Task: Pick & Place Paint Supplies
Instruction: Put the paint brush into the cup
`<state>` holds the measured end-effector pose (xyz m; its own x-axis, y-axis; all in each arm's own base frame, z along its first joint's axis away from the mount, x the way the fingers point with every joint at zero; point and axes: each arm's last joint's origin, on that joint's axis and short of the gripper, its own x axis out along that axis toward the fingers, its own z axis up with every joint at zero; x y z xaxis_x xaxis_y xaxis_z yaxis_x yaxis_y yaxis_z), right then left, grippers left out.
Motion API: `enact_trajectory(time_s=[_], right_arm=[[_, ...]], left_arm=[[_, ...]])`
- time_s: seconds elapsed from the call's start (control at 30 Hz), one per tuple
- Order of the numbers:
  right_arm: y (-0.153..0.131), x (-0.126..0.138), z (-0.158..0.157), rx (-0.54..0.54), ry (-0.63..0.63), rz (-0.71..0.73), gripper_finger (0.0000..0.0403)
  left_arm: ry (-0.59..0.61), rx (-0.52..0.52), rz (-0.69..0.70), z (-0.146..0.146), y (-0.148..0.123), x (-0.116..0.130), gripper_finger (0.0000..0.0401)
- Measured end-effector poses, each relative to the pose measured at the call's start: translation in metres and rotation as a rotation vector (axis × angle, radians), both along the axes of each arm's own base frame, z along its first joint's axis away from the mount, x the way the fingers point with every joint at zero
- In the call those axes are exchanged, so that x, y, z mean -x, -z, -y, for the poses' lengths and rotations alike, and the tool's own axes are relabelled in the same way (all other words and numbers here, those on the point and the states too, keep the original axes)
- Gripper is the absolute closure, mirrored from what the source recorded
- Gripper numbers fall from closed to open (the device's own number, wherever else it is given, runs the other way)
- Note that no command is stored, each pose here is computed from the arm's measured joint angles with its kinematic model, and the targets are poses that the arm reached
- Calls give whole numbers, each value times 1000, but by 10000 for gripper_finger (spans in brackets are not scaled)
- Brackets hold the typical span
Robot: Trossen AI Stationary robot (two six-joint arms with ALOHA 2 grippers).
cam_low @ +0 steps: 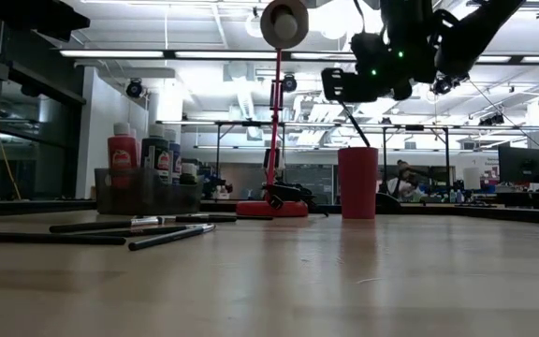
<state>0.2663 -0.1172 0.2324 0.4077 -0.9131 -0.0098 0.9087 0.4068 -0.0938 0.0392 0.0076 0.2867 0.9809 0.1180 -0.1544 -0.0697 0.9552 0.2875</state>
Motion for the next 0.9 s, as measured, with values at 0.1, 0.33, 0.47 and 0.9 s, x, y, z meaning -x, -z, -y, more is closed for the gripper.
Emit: enact_trajectory(time_s=[0.1, 0.33, 0.47, 0.9], right_arm=[[7, 3, 3, -32, 11, -9, 399], [9, 6, 8, -52, 35, 10, 399], [13, 6, 9, -95, -9, 23, 399], [19, 7, 7, -154, -1, 35, 399]], left_arm=[[0, 0, 0, 0, 0, 0, 401], [0, 0, 0, 0, 0, 0, 401], [0, 0, 0, 0, 0, 0, 401], [0, 0, 0, 0, 0, 0, 401]])
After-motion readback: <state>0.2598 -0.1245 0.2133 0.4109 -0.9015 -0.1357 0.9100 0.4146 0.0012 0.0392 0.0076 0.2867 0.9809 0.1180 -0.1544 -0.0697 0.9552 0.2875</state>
